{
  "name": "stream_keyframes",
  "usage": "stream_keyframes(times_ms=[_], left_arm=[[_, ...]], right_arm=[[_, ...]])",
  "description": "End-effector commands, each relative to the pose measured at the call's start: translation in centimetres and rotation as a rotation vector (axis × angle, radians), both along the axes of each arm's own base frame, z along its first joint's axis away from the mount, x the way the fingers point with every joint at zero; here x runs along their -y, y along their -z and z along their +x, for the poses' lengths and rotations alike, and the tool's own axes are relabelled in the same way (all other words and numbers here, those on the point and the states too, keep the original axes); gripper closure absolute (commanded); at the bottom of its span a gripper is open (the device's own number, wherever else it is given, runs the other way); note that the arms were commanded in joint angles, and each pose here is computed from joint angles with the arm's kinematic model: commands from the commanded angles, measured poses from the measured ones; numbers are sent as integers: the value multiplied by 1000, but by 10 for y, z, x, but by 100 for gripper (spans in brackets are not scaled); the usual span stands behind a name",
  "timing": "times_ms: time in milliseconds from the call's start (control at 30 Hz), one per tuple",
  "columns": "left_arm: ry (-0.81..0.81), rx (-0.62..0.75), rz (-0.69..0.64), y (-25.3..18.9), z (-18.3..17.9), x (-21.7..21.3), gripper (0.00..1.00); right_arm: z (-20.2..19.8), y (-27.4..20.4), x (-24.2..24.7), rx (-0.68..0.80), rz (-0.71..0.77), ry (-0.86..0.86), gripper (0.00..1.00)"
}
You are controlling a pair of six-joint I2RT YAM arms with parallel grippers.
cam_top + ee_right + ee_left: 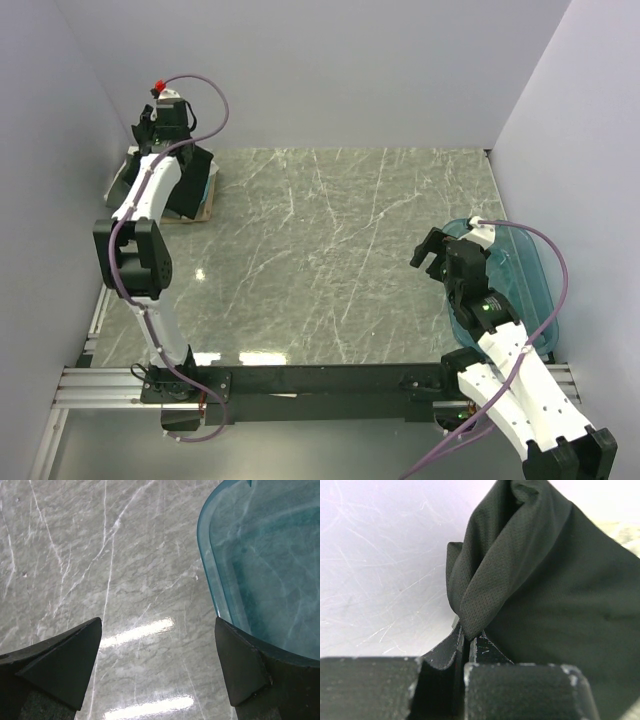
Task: Fold and stack the t-shirts
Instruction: Neatly place the folded tshirt to the corner, then reset both grippers
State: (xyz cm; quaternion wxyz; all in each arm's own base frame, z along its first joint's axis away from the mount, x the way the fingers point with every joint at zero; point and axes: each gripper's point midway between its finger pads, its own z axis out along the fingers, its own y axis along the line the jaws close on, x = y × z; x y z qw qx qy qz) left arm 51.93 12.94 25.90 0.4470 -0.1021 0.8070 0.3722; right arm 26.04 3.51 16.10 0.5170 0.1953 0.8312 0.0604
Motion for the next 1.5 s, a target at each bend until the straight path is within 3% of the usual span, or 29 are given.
stream_keyframes(times_ms=[0, 433, 733, 767, 800, 867, 900, 933, 1167, 1300, 1400, 1467], left_arm=[[-127, 151, 24, -26, 2, -30, 99], [-223, 102, -10, 33, 14, -76, 99], [-302, 137, -6, 35, 12, -101, 99], [-311, 138, 3, 34, 11, -102, 96], [-310, 139, 3, 35, 12, -103, 82], [-319, 148, 3, 32, 11, -104, 65], [-318, 144, -2, 33, 11, -103, 23], [-324, 147, -4, 31, 11, -103, 1], [-275, 280, -153, -11, 12, -85, 0], [-207, 407, -263, -62, -2, -61, 0], [-160, 493, -418, -79, -16, -32, 1], [-121, 535, -553, -67, -17, -8, 1]], right_arm=[[4, -7, 5, 26, -12, 32, 0], [4, -9, 16, 22, -39, 83, 0], [6, -6, 18, -2, -57, 95, 0], [6, -5, 18, -3, -56, 98, 0], [6, -5, 18, -4, -57, 99, 0], [5, -6, 19, -4, -58, 100, 0], [5, -5, 19, -5, -59, 103, 0], [5, -5, 19, -3, -59, 103, 0], [4, -8, 19, 8, -54, 102, 0], [5, -7, 16, 4, -49, 86, 0], [8, -6, 9, 4, -38, 46, 0], [9, -8, 1, 8, -25, 0, 0]])
